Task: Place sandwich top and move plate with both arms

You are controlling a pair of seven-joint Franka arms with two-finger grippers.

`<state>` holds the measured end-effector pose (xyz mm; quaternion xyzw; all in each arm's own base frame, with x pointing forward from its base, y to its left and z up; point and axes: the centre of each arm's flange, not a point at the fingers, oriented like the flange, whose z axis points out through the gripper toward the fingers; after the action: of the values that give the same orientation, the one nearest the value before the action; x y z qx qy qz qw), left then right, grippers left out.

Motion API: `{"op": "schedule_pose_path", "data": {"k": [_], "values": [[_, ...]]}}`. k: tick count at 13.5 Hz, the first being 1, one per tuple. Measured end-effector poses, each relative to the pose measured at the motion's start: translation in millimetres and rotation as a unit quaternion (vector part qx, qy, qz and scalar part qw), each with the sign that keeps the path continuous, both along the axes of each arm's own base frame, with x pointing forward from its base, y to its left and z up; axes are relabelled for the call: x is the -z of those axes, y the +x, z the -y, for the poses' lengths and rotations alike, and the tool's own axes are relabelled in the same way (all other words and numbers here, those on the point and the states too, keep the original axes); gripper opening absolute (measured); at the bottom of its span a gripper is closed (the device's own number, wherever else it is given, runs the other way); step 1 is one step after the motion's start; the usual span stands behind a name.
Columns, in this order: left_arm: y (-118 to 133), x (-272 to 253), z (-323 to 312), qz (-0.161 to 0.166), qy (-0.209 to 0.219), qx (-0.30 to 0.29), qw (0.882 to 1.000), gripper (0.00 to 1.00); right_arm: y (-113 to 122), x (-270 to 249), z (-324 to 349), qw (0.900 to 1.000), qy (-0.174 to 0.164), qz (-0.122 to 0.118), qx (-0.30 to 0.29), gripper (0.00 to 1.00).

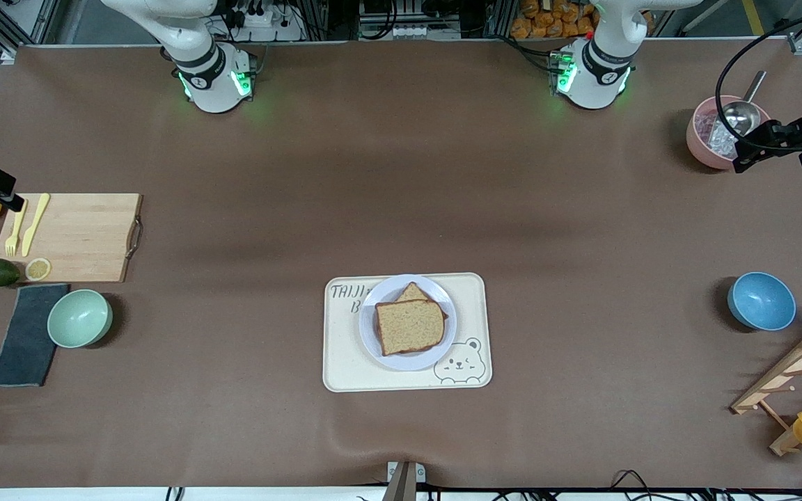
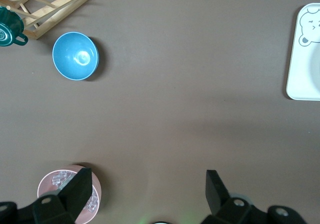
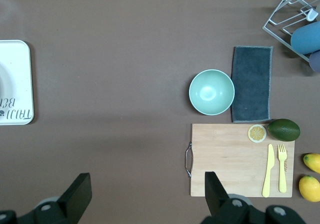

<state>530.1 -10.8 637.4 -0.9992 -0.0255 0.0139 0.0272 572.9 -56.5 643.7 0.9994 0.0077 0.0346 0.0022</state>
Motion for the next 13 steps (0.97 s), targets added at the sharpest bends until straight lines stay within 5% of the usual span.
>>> {"op": "schedule_pose_path", "data": {"k": [13], "values": [[7, -2, 17, 0.004, 0.000, 0.015, 1.000, 1.00, 1, 1, 1, 1.000, 0.000, -0.001, 0.001, 1.00]]}}
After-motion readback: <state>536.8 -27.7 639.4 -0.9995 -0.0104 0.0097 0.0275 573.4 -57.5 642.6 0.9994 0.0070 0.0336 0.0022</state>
